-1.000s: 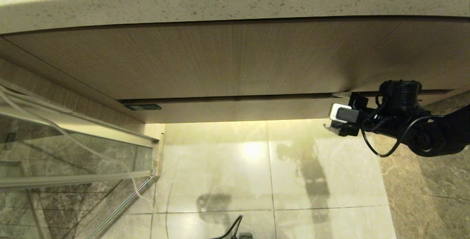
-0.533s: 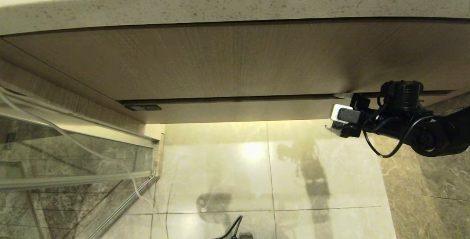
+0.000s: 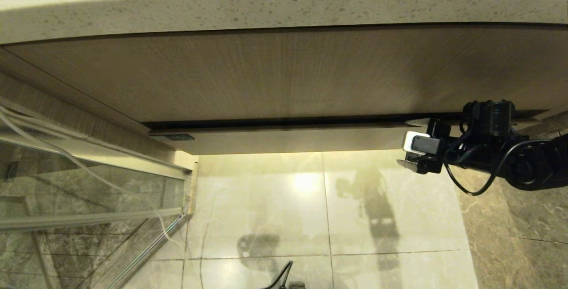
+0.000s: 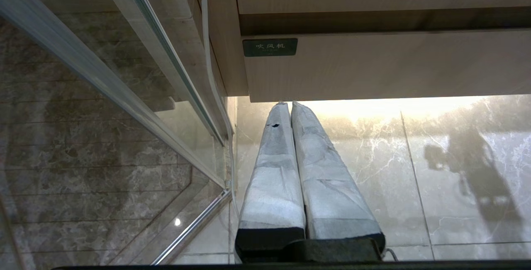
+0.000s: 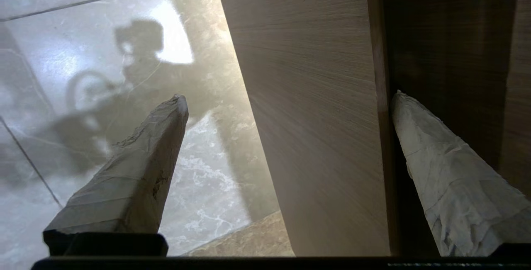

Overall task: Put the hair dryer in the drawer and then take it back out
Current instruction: Pull open the drawer

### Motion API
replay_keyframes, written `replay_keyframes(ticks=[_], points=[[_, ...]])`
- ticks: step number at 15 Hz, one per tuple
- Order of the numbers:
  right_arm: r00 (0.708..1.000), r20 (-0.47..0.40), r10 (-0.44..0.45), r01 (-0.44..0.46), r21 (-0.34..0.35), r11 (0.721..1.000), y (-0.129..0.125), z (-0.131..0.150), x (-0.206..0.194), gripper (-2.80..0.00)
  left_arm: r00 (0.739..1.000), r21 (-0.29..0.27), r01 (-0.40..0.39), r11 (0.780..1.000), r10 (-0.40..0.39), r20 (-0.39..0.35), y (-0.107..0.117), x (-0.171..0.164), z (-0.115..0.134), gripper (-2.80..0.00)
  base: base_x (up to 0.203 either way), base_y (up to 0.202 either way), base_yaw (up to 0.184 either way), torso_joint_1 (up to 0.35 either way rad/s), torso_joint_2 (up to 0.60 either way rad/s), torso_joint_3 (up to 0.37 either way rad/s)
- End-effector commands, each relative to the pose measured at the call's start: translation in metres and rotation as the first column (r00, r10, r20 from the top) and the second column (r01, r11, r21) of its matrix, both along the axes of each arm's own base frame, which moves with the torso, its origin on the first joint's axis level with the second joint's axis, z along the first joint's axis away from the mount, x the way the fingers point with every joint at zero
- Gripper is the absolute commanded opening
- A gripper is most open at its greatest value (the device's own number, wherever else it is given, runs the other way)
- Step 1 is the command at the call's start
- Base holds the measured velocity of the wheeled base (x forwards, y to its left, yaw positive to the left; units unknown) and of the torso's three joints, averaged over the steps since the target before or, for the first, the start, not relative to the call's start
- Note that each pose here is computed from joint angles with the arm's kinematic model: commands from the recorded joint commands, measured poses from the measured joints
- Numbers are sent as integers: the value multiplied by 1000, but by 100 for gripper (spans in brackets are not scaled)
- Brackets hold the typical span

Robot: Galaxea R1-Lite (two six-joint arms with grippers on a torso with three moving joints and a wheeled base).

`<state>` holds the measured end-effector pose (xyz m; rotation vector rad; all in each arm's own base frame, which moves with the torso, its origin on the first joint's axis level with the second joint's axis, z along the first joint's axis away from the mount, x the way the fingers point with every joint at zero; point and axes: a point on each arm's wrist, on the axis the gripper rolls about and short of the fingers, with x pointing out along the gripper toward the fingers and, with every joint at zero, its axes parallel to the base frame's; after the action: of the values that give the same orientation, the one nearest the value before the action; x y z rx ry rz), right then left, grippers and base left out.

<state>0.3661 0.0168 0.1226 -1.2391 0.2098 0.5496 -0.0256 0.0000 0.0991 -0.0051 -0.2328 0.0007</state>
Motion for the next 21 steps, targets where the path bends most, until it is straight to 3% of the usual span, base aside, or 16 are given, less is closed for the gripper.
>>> replay_keyframes(ticks=[1,9,13,17,21], points=[[1000,-2,-12,12,-15,1000,0,-3,2,0,999,0,0,1000,0,-38,0,4,-11,-280,0,0,0,0,0,0],[999,-30,-26,25,-32,999,-4,8,-4,0,999,-1,0,1000,0,-38,0,4,-11,-280,0,0,0,0,0,0],[995,-101,-24,14,-96,995,-13,16,-19,0,999,-1,0,1000,0,-38,0,4,-11,-280,0,0,0,0,0,0],[989,-94,-114,99,-148,984,-16,29,-20,0,999,-1,0,1000,0,-38,0,4,-11,-280,0,0,0,0,0,0],[987,-88,-134,119,-157,980,-15,36,-22,0,999,1,0,1000,0,-38,0,4,-11,-280,0,0,0,0,0,0]])
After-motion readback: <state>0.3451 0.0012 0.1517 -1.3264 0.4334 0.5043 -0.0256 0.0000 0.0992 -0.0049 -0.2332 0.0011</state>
